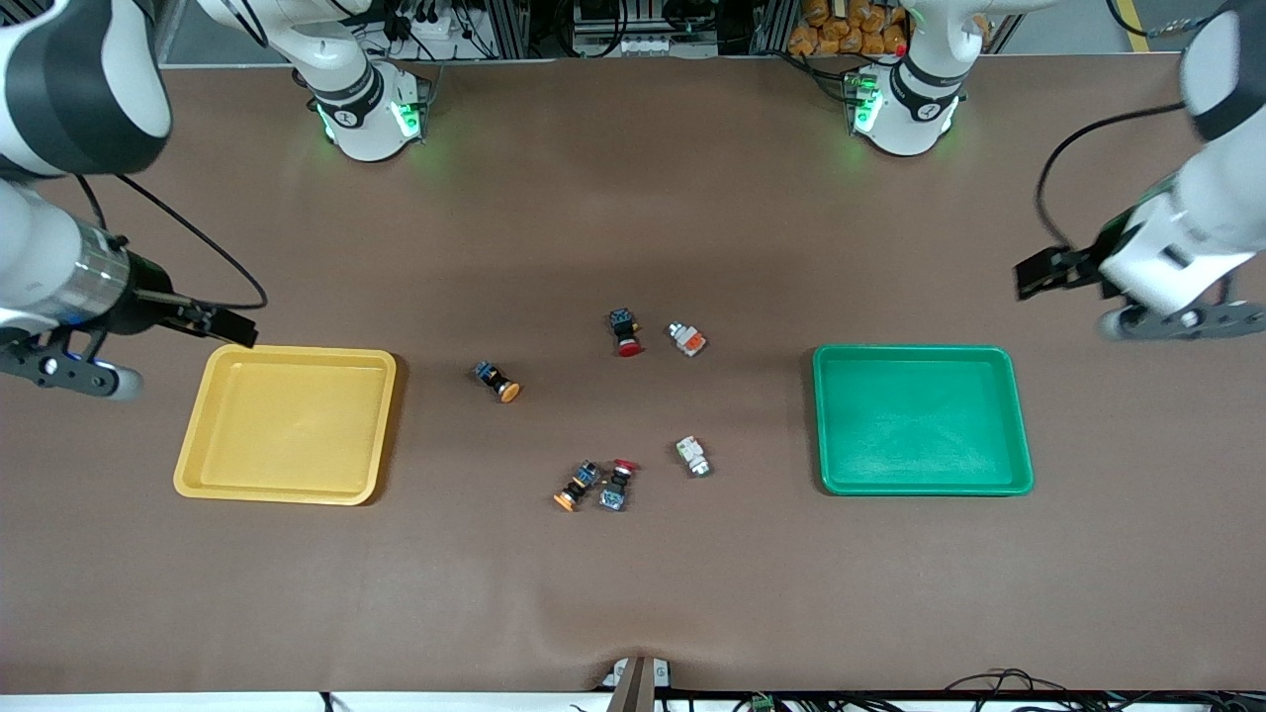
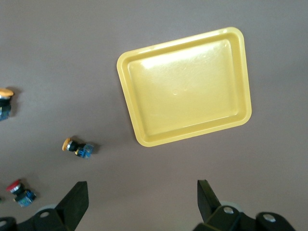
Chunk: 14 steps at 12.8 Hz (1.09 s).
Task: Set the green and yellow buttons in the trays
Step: 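Grasp the green-capped button with the left gripper while the right gripper reaches yellow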
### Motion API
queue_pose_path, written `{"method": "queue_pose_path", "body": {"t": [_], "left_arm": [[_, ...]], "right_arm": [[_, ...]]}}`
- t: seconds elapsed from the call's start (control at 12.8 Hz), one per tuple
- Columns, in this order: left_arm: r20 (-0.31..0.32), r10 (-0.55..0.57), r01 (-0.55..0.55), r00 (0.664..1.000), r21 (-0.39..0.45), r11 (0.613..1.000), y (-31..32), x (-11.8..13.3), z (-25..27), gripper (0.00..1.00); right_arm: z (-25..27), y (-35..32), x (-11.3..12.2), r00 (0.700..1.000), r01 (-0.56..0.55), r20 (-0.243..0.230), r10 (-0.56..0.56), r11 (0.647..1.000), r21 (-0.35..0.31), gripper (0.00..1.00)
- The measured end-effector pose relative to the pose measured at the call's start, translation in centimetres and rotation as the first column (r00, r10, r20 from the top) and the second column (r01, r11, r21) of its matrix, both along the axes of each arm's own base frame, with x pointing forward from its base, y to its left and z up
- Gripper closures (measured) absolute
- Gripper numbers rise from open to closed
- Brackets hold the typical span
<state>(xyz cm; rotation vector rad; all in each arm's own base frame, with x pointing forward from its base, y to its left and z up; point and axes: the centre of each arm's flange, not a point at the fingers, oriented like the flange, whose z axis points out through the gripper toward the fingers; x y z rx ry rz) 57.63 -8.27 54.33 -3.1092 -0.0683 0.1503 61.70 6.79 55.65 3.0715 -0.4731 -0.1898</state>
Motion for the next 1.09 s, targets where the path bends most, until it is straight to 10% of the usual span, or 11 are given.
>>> {"method": "queue_pose_path", "body": {"t": [1.09], "left_arm": [[0.05, 0.118, -0.111, 0.992, -0.129, 0.985, -20.7, 3.8, -20.4, 0.0]], "right_arm": [[-5.9, 5.8, 4.0, 0.869, 0.494, 0.001, -0.495, 0.869, -0.025, 0.0]]}}
